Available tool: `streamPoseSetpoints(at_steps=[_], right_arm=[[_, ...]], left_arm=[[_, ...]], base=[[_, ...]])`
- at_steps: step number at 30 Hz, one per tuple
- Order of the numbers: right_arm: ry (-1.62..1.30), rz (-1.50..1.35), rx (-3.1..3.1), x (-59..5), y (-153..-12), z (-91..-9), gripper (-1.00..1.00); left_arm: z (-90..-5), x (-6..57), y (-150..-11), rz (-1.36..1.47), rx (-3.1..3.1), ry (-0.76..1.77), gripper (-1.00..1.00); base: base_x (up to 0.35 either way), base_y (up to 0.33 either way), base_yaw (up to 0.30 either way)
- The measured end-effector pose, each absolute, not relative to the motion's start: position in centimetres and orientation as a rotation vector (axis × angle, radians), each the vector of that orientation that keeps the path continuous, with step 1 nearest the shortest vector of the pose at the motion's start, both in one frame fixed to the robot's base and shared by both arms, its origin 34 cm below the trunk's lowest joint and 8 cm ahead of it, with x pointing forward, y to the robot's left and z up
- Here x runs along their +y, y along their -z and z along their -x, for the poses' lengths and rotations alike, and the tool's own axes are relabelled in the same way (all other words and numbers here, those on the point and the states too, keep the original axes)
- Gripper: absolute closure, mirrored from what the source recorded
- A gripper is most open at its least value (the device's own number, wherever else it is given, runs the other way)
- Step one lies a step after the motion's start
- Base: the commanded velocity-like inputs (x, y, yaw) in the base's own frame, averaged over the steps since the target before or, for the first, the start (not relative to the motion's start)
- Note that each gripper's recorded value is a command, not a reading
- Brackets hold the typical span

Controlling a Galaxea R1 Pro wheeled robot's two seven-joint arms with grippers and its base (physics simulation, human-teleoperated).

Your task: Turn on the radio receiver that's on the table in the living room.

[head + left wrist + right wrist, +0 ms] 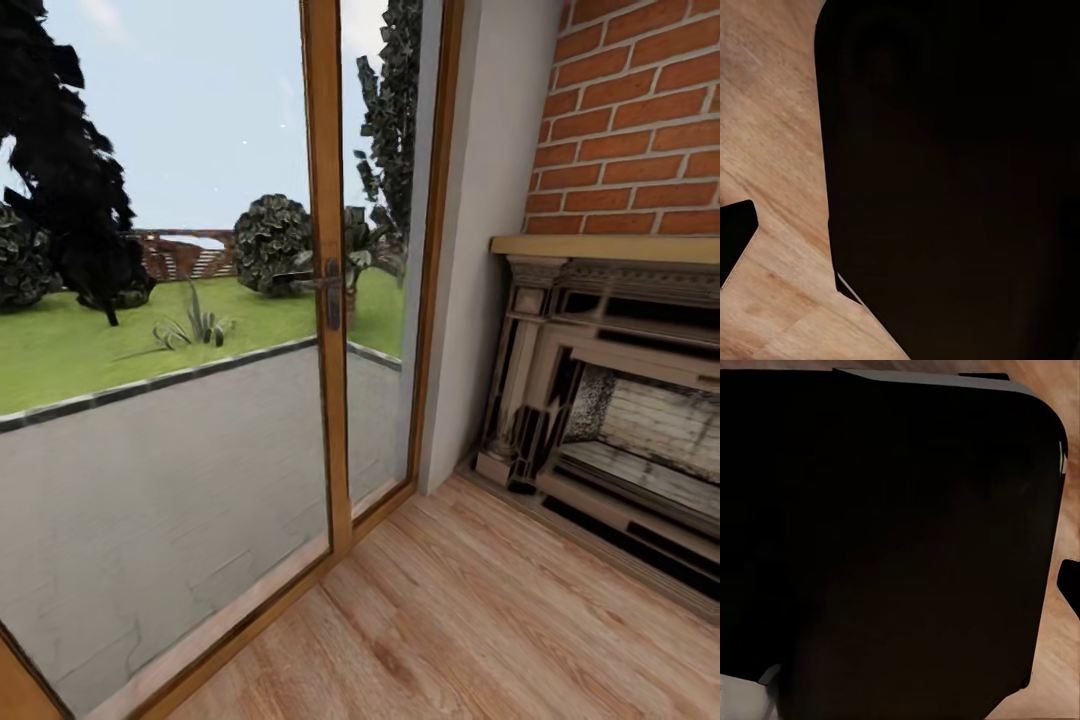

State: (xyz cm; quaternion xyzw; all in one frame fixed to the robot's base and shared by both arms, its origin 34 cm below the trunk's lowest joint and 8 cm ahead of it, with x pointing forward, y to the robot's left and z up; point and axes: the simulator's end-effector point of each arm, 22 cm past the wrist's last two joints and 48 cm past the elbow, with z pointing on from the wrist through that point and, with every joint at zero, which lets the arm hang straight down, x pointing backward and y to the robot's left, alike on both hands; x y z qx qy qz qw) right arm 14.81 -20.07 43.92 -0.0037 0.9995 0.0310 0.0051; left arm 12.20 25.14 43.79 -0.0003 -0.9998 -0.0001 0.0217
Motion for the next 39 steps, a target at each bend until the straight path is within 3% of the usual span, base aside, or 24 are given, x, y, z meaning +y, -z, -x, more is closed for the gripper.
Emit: streamPoseSetpoints(at_steps=[39], right_arm=[[-0.086,0.011,3.130,-20.6,-43.9,-14.8,-1.00]], left_arm=[[-12.4,27.3,-43.8,-0.004,-3.102,0.045,-1.00]], base=[[0.000,0.000,-0.259]])
